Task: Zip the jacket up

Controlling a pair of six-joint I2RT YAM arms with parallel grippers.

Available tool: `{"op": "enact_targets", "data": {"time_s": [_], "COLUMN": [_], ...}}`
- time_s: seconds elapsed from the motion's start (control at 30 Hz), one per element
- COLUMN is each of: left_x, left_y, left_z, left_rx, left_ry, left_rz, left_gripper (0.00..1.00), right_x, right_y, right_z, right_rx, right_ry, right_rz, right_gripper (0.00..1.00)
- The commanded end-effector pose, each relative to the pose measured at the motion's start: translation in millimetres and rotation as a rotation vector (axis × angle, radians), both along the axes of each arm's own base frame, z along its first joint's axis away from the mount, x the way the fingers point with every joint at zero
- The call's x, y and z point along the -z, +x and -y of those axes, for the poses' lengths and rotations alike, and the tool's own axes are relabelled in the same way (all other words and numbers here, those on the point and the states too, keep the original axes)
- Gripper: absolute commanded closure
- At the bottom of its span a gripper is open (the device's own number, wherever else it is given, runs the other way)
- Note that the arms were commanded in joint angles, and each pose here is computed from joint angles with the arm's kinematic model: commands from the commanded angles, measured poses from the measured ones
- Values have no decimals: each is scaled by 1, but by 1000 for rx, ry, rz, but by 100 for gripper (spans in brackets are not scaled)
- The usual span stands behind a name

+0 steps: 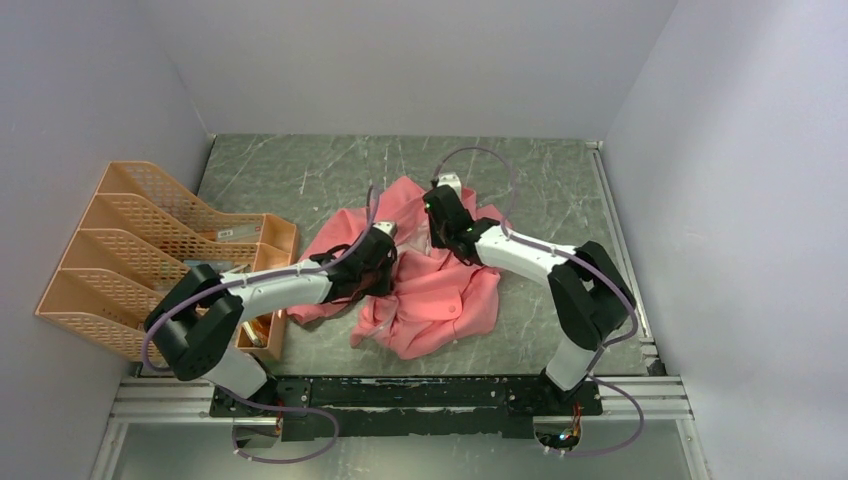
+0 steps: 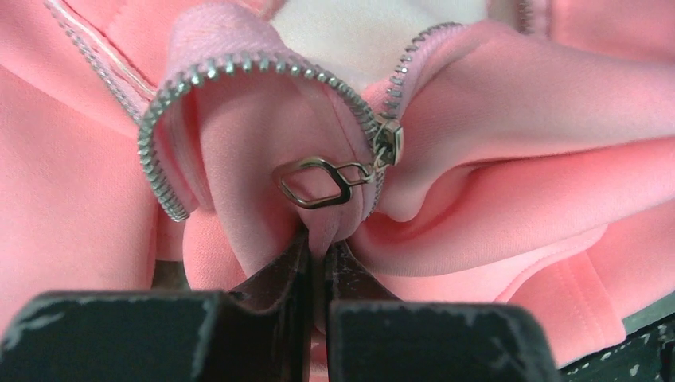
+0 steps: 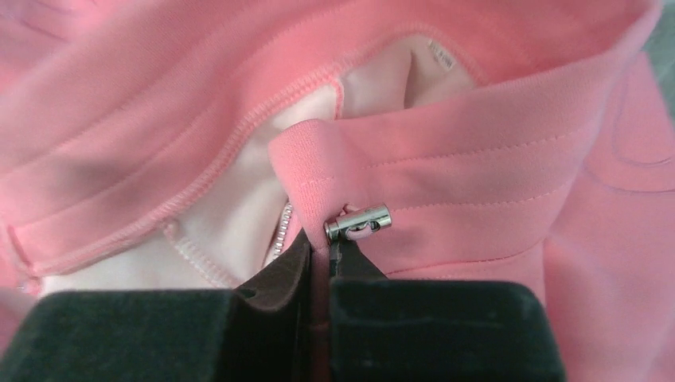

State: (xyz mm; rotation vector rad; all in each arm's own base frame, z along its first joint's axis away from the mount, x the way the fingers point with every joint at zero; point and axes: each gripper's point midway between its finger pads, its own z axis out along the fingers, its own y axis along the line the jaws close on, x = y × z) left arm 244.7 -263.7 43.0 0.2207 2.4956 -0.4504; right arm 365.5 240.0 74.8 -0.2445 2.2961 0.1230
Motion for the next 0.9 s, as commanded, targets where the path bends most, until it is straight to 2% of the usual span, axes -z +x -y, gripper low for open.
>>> {"op": "enact_targets", "data": {"time_s": [0.0,0.07,0.13,0.27,0.37,0.47,0.57,0.63,0.73,0.8,0.87], "left_x": [-25,-49,-77,-131,-195,-273,-312,-293,-214,-167,-131], "left_y": [29,52,77,128,173,204,210,204,168,135,103], "left_z": [-2,-7,-10,-27,-52,-63,-47,-32,2,20,34], "left_rx": [-46,-77,-98,-139,-191,-148,-26,58,199,235,260], "left_ry": [-80,-130,-126,1,92,174,214,248,251,229,201], "left_rz": [19,60,125,256,412,615,719,671,500,418,349], "left_gripper": [92,92,92,92,92,92,92,92,92,92,92], "right_x": [-96,-138,-178,-250,-281,-267,-226,-193,-133,-103,-83], "right_y": [30,38,45,45,26,0,-27,-43,-60,-70,-79], "right_z": [-2,5,16,42,57,64,65,68,82,95,104], "right_rx": [78,119,165,237,267,287,300,328,404,452,467], "right_ry": [107,181,272,525,705,848,973,1020,962,905,854], "right_rz": [228,314,389,516,582,561,479,423,354,325,305], "right_gripper": [100,100,100,100,100,100,100,100,100,98,75]}}
